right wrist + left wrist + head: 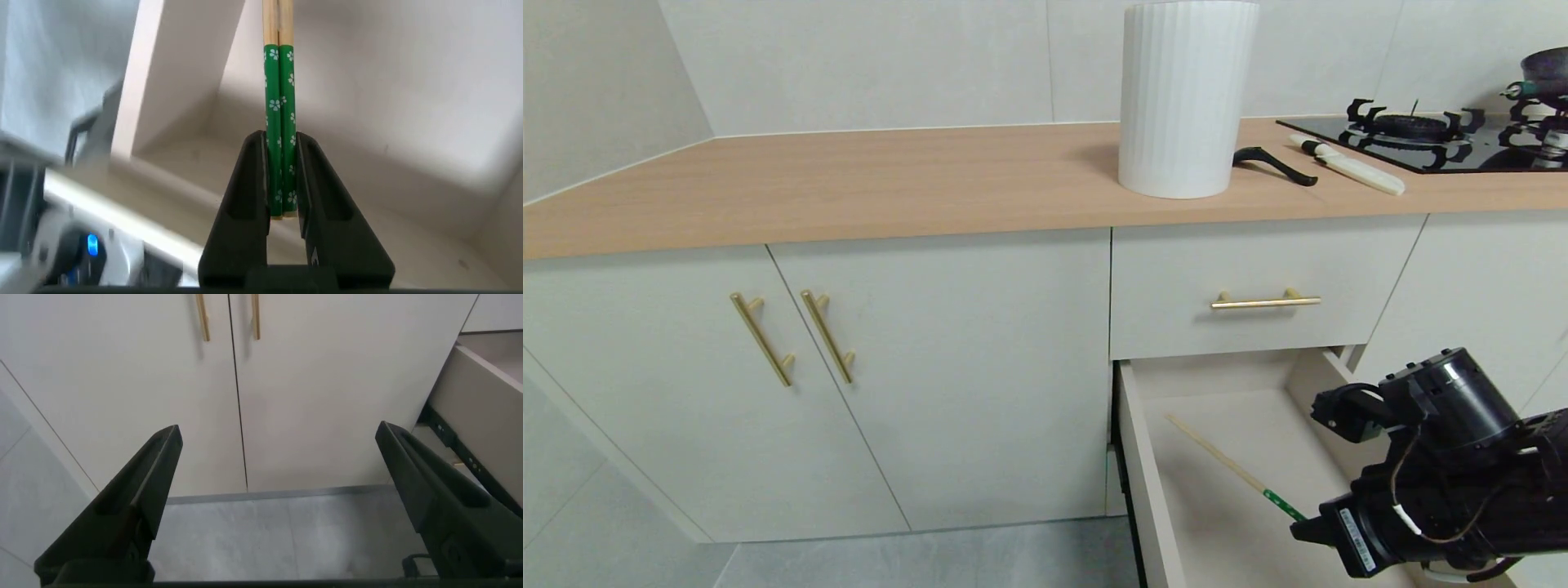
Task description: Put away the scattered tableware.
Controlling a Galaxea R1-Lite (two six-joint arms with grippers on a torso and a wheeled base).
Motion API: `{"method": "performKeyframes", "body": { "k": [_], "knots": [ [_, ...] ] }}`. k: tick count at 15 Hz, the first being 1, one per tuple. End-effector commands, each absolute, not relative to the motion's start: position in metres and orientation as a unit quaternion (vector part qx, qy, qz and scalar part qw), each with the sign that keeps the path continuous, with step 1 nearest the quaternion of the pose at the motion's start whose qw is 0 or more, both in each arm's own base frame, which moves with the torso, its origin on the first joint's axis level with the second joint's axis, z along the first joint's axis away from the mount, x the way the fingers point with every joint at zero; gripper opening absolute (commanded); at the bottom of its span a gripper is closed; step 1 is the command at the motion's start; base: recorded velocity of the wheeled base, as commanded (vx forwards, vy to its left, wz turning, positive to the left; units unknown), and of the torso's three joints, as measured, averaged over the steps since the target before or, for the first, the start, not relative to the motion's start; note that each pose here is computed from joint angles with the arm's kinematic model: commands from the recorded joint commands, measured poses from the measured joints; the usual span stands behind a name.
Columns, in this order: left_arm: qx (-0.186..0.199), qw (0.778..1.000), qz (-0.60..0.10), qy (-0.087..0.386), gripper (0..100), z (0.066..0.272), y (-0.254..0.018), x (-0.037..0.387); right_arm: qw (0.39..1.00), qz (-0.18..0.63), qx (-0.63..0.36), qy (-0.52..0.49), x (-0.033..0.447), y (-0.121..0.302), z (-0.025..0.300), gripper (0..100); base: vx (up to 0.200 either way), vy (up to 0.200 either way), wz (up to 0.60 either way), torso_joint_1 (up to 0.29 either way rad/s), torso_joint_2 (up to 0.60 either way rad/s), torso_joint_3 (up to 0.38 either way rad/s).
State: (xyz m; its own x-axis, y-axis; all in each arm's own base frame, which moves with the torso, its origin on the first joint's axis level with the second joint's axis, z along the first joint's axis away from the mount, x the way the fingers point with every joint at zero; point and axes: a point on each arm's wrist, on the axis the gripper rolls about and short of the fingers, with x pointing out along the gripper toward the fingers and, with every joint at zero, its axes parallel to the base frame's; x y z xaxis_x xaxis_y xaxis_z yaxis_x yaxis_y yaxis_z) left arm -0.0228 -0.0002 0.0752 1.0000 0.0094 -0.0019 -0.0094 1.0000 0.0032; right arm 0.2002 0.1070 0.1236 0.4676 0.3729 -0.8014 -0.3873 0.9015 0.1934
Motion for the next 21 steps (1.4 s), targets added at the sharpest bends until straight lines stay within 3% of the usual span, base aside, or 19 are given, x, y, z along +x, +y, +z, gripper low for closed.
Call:
{"method": "performKeyframes", "body": {
  "k": [1,5,13,21],
  "knots": [
    [0.002,1.0,0.005,0.002,100,0.075,0.0,-0.023,0.859,0.195,0.003,0.474,0.211,0.112,0.111,0,0.0,0.0,0.0,0.0,0.0,0.0],
    [0.002,1.0,0.005,0.002,100,0.075,0.0,-0.023,0.852,0.104,0.045,0.512,0.247,0.134,0.074,0,0.0,0.0,0.0,0.0,0.0,0.0],
    [0.002,1.0,0.005,0.002,100,0.075,0.0,-0.023,0.847,0.051,0.019,0.528,0.28,0.149,-0.014,0,0.0,0.0,0.0,0.0,0.0,0.0],
    [0.002,1.0,0.005,0.002,100,0.075,0.0,-0.023,0.857,0.03,0.004,0.514,0.287,0.152,-0.038,0,0.0,0.0,0.0,0.0,0.0,0.0]
  ]
}}
